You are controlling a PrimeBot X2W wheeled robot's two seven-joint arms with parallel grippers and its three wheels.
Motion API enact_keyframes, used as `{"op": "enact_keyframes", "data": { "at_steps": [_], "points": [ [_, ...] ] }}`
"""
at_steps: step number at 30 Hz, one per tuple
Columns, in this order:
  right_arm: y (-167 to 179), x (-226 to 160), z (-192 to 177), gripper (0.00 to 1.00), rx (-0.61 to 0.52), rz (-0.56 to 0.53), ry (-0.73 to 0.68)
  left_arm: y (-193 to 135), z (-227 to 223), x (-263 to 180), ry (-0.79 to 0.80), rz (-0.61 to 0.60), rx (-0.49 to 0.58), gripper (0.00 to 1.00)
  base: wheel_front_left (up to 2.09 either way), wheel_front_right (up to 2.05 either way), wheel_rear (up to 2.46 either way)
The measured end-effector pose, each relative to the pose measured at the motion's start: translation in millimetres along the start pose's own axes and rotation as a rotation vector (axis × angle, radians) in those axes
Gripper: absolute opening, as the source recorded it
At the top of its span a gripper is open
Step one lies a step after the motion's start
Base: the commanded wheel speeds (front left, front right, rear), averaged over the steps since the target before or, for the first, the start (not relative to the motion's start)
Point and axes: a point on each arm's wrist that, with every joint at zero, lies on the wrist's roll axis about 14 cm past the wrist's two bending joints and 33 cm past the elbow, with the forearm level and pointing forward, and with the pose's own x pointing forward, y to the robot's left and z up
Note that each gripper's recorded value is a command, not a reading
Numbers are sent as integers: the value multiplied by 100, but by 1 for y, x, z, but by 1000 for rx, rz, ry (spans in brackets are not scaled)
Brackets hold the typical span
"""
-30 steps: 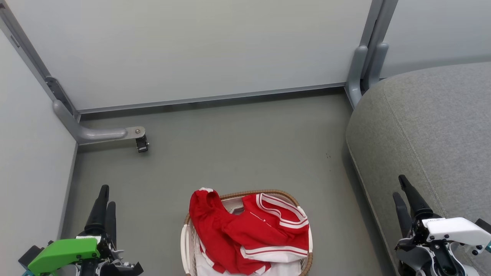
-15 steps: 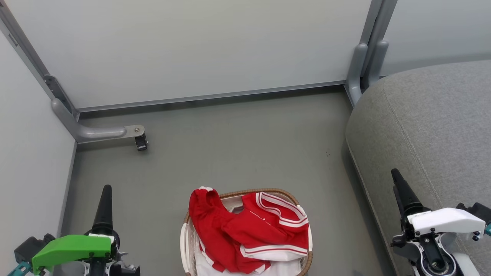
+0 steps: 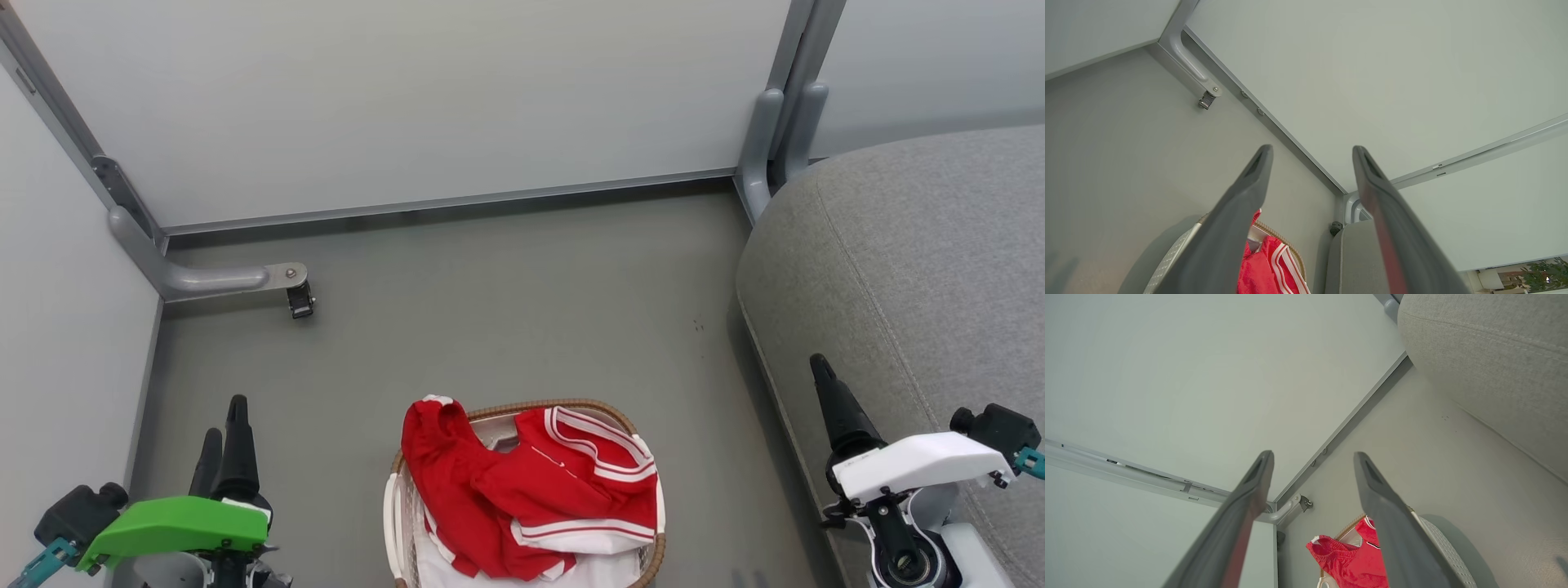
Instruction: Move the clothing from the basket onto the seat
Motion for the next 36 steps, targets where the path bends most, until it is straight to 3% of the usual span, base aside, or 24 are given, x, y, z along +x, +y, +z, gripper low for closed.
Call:
{"op": "enact_keyframes", "data": {
  "at_steps": [13, 36],
  "points": [
    [5, -1, -13, 100, -229, 34, 41, 7, -6, -2, 16, 22, 234, 100, 0, 0, 0],
    [6, -2, -20, 100, -562, 75, 50, 12, -16, -10, 31, 23, 550, 100, 0, 0, 0]
  ]
}}
